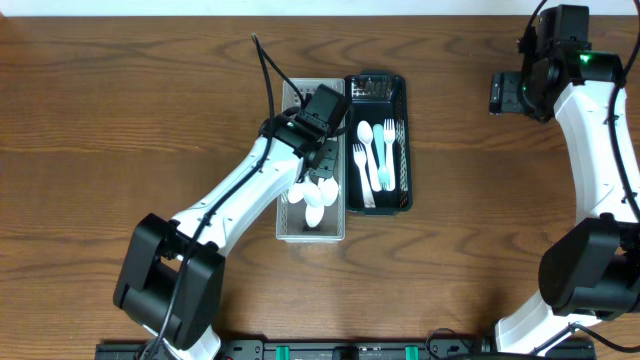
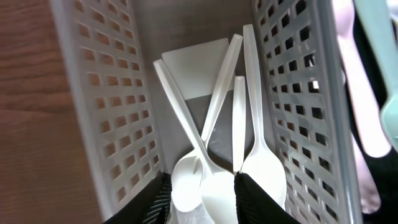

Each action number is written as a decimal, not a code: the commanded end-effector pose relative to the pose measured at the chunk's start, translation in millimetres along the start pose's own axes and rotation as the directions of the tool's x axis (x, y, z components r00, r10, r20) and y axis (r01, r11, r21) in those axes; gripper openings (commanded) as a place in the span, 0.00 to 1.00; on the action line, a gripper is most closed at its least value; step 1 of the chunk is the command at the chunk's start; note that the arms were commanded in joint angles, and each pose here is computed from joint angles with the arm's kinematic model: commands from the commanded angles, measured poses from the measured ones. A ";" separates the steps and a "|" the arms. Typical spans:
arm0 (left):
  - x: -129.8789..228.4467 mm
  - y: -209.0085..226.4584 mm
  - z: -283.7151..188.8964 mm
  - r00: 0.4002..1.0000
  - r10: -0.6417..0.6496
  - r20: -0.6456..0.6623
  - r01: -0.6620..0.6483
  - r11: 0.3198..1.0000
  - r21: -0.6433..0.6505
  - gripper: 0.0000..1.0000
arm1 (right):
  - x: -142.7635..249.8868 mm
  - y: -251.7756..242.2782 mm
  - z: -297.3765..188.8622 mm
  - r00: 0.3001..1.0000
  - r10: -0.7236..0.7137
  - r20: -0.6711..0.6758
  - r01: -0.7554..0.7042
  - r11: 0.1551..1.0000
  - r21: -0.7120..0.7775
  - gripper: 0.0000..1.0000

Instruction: Pack container

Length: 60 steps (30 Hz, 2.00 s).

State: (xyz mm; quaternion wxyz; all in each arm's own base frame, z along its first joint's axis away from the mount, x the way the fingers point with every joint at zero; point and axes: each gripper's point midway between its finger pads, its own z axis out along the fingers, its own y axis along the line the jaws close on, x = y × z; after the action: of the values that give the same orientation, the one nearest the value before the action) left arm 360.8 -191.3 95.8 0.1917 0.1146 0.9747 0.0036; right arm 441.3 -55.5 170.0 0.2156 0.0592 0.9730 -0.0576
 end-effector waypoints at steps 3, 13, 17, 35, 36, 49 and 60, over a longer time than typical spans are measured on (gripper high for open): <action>-52.5 47.8 -85.6 0.960 -0.059 0.273 0.094 0.989 -0.117 0.53 | -15.8 1.8 -2.8 0.998 0.000 0.061 0.002 1.000 -0.021 0.81; -56.8 177.4 -122.6 0.863 -0.317 0.394 0.419 0.885 -0.204 0.98 | -82.1 67.0 -24.6 0.936 -0.036 0.349 0.101 0.980 -0.171 0.99; -53.4 206.2 -123.8 0.838 -0.362 0.408 0.477 0.849 -0.226 0.98 | -109.0 75.1 -37.9 0.886 -0.027 0.462 0.115 0.980 -0.163 0.99; -2.4 220.5 -173.2 0.741 -0.278 0.611 0.480 0.856 -0.193 0.98 | -49.2 5.7 -82.1 0.913 0.041 0.406 -0.027 0.999 -0.040 0.99; 6.4 219.3 -173.4 0.726 -0.275 0.630 0.484 0.855 -0.184 0.98 | -40.9 3.6 -83.2 0.911 0.042 0.410 -0.032 0.999 -0.032 0.99; 122.8 158.4 -148.4 0.681 -0.173 0.712 0.275 0.961 -0.030 0.98 | 122.7 -8.7 -102.8 0.899 0.060 0.433 -0.083 0.996 0.034 0.99; 126.1 136.2 -159.7 0.653 -0.168 0.739 0.185 0.981 0.059 0.98 | 210.6 -17.2 -108.1 0.922 0.068 0.380 -0.092 0.995 0.045 0.99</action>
State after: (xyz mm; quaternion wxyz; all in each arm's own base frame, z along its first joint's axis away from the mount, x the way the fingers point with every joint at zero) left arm 219.5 -15.1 200.0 0.5674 -0.0147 0.8226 -0.0351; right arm 212.7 -37.9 184.1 0.4046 0.0857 0.9064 -0.0866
